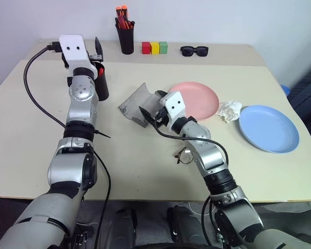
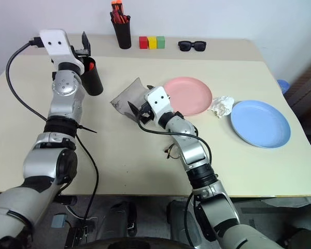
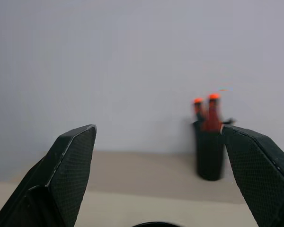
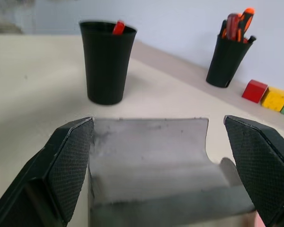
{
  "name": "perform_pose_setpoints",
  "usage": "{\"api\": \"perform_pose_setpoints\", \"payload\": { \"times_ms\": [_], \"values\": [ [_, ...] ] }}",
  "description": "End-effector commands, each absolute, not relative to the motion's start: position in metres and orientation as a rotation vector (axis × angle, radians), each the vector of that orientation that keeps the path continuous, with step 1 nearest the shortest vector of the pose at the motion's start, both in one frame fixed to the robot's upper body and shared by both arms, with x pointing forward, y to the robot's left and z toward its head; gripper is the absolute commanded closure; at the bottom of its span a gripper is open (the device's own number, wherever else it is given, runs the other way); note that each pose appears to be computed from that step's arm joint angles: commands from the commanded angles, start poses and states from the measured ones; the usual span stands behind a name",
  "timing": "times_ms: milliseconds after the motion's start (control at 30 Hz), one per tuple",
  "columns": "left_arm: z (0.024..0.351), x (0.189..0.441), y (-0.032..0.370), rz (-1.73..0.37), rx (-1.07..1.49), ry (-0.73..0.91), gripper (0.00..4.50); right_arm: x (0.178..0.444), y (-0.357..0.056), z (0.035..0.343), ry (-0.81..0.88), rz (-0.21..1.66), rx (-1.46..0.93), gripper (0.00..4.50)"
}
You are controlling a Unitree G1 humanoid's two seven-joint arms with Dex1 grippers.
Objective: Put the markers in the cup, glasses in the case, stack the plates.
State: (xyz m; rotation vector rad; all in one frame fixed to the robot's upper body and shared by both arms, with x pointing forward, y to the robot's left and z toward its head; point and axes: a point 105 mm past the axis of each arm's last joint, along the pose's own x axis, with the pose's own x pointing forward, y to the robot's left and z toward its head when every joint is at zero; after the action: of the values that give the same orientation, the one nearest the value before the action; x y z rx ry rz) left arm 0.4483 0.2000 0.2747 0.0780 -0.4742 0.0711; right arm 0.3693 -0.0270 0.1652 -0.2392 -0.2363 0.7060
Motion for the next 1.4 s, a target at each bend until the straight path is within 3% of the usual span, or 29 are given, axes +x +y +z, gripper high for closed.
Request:
{"api": "perform_pose_setpoints", "payload": {
  "times_ms": [33,267,400,600,700,900,933,1100,1167,1300,1400],
  "values": [
    [0.272,0.425,0.152,-0.251,0.120,-0.395,0.08,0.364,-0.051,0.183,-0.293,0.703,-0.283,0.00],
    [0.206,0.386,0.089,-0.527,0.091,0.027,0.08,0.342,-0.081,0.171,-0.234,0.832,-0.498,0.00],
    [0.167,0.379,0.080,-0.550,0.108,0.243,0.08,0.330,-0.096,0.162,-0.181,0.881,-0.561,0.00],
    [0.141,0.375,0.072,-0.583,0.067,0.390,0.08,0.327,-0.103,0.159,-0.164,0.844,-0.557,0.00],
    [0.136,0.377,0.073,-0.572,0.074,0.404,0.94,0.324,-0.102,0.158,-0.163,0.834,-0.548,0.00],
    [0.135,0.379,0.074,-0.574,0.072,0.394,4.12,0.319,-0.103,0.153,-0.149,0.820,-0.538,0.00],
    [0.134,0.379,0.075,-0.572,0.076,0.398,4.45,0.318,-0.103,0.153,-0.147,0.818,-0.538,0.00],
    [0.138,0.382,0.105,-0.471,0.110,0.381,4.45,0.317,-0.105,0.152,-0.140,0.810,-0.535,0.00],
    [0.150,0.381,0.117,-0.475,0.147,0.301,4.45,0.316,-0.105,0.151,-0.132,0.815,-0.534,0.00],
    [0.174,0.360,0.123,-0.638,0.215,0.133,4.45,0.316,-0.108,0.148,-0.111,0.828,-0.532,0.00],
    [0.178,0.327,0.118,-0.894,0.351,0.068,4.45,0.319,-0.112,0.147,-0.101,0.827,-0.542,0.00]
  ]
}}
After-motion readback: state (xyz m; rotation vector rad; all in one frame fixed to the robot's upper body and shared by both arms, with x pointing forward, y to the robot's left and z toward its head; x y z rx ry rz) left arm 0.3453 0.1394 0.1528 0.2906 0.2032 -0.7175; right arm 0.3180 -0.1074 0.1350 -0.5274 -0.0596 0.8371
